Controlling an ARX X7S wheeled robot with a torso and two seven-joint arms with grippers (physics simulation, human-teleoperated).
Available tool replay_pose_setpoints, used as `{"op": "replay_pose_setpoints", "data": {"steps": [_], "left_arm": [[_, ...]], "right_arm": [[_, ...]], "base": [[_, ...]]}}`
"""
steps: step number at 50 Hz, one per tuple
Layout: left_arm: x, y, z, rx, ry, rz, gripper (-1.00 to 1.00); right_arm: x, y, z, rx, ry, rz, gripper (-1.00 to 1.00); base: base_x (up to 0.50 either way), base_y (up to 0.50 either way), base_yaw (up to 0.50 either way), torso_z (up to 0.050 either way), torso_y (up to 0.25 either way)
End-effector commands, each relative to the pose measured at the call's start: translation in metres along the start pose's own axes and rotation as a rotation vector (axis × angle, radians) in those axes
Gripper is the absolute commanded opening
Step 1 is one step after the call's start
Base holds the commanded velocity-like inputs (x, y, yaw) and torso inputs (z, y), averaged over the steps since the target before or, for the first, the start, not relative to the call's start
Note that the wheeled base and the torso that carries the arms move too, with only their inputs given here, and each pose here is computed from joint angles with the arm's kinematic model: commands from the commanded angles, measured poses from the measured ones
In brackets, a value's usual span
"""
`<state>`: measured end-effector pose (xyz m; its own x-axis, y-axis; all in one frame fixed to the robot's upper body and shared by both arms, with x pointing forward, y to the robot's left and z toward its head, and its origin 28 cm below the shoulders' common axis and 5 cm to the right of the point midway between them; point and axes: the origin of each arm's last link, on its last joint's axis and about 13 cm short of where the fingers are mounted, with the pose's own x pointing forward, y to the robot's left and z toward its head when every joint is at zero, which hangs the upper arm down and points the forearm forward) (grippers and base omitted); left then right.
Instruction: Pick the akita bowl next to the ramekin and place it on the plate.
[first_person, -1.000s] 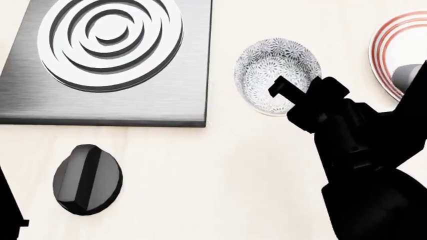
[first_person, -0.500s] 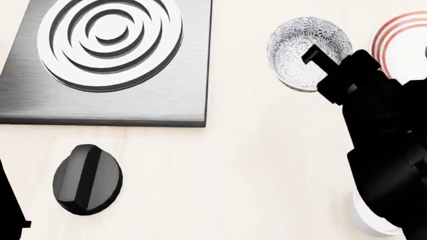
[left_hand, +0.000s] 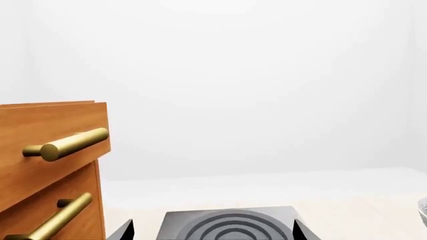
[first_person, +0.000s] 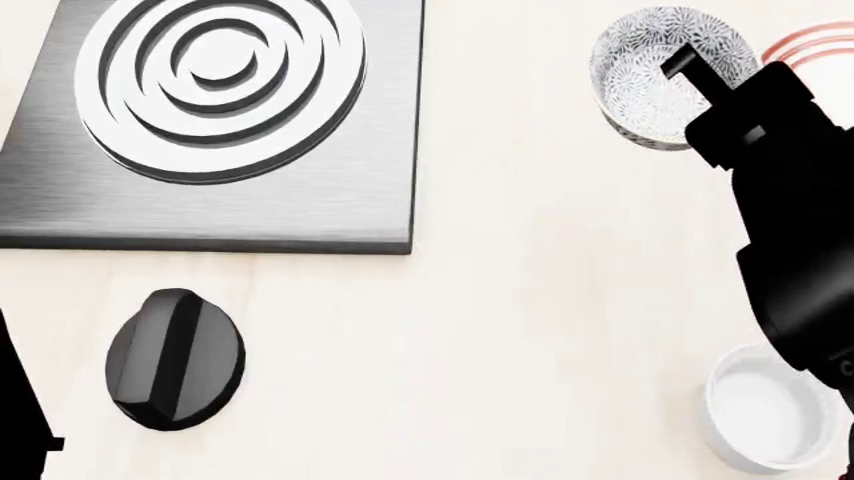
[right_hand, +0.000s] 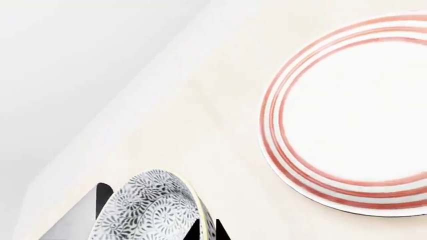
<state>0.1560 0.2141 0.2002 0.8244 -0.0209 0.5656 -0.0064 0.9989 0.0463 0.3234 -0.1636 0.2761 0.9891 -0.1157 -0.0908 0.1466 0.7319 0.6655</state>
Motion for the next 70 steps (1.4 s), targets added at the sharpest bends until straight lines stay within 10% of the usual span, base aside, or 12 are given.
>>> {"op": "replay_pose_setpoints", "data": {"steps": [1,70], "left_arm": [[0.000,-0.001,-0.001,0.001,0.003,-0.003,1.00],[0.000,0.000,-0.005,0.007,0.009,-0.005,1.00]], "right_arm": [[0.011,0.001,0.011,0.019,-0.024,-0.016,-1.00],[0.048,-0.006,0.069,0.085,-0.107,-0.169,-1.00]], "base": [[0.00,0.00,0.00,0.000,0.000],[0.00,0.00,0.00,0.000,0.000]]}}
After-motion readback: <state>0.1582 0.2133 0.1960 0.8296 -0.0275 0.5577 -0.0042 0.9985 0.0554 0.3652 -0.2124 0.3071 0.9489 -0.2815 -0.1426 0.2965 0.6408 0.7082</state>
